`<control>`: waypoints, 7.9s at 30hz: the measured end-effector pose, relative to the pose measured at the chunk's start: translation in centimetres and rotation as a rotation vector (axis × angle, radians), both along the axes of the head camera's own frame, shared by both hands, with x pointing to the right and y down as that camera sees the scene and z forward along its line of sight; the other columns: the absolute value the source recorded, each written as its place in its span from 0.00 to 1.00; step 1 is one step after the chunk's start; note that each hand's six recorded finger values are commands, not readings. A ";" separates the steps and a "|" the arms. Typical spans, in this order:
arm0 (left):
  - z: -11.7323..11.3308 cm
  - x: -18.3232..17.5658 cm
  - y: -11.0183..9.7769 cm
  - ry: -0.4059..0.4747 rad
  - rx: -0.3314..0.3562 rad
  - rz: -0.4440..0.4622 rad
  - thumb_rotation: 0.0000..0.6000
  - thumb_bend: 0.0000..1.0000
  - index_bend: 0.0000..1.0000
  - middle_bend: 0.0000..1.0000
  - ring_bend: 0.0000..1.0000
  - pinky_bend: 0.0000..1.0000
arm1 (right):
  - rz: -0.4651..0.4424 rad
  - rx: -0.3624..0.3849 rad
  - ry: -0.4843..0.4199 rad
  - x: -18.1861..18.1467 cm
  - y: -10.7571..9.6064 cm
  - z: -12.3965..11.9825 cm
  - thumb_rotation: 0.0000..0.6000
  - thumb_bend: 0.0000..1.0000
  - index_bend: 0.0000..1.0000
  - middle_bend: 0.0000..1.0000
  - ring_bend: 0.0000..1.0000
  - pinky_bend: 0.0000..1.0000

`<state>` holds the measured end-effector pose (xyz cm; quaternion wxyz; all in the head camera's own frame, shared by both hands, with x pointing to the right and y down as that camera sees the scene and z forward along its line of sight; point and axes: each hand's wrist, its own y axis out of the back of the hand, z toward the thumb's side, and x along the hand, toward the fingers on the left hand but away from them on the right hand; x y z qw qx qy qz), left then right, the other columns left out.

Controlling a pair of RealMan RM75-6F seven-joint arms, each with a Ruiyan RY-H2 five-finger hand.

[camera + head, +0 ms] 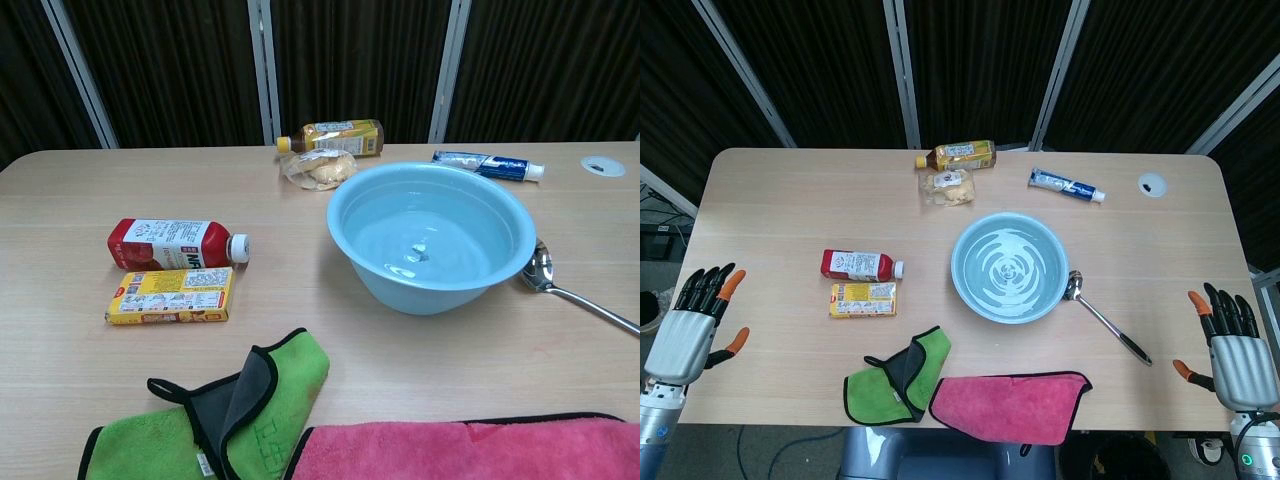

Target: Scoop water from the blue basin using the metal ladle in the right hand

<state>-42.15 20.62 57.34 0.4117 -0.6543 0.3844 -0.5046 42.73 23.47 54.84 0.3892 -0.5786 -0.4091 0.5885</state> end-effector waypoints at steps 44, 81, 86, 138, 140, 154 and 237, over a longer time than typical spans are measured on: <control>0.2 -0.4 -0.9 0.136 -0.084 0.014 1.00 0.35 0.00 0.00 0.00 0.00 | 0.144 -0.175 -0.060 -5.5 -0.8 12.8 1.00 0.07 0.43 0.00 0.00 0.00; 1.6 -0.7 -1.7 0.105 -0.112 0.003 1.00 0.39 0.00 0.00 0.00 0.00 | 0.133 -0.250 -0.116 -6.8 -2.7 19.0 1.00 0.13 0.44 0.00 0.00 0.00; 1.7 -0.6 -1.7 0.105 -0.115 0.005 1.00 0.39 0.00 0.00 0.00 0.00 | 0.146 -0.253 -0.118 -6.1 -2.9 19.4 1.00 0.14 0.45 0.00 0.00 0.00; 1.5 -0.6 -1.7 0.117 -0.118 0.014 1.00 0.41 0.00 0.00 0.00 0.00 | 0.182 -0.324 -0.109 -5.1 -1.3 22.4 1.00 0.30 0.59 0.00 0.00 0.00; 1.5 -0.6 -1.7 0.120 -0.117 0.015 1.00 0.41 0.00 0.00 0.00 0.00 | 0.177 -0.322 -0.103 -5.1 -1.3 22.3 1.00 0.31 0.60 0.00 0.00 0.00; 1.1 -0.4 -1.4 0.146 -0.122 0.028 1.00 0.42 0.00 0.00 0.00 0.00 | 0.132 -0.313 -0.042 -4.7 -1.9 20.5 1.00 0.36 0.62 0.00 0.00 0.00; 1.3 0.6 -1.1 0.191 -0.159 0.060 1.00 0.42 0.00 0.00 0.00 0.00 | -0.128 -0.337 0.232 -8.4 -7.3 6.2 1.00 0.49 0.64 0.00 0.00 0.00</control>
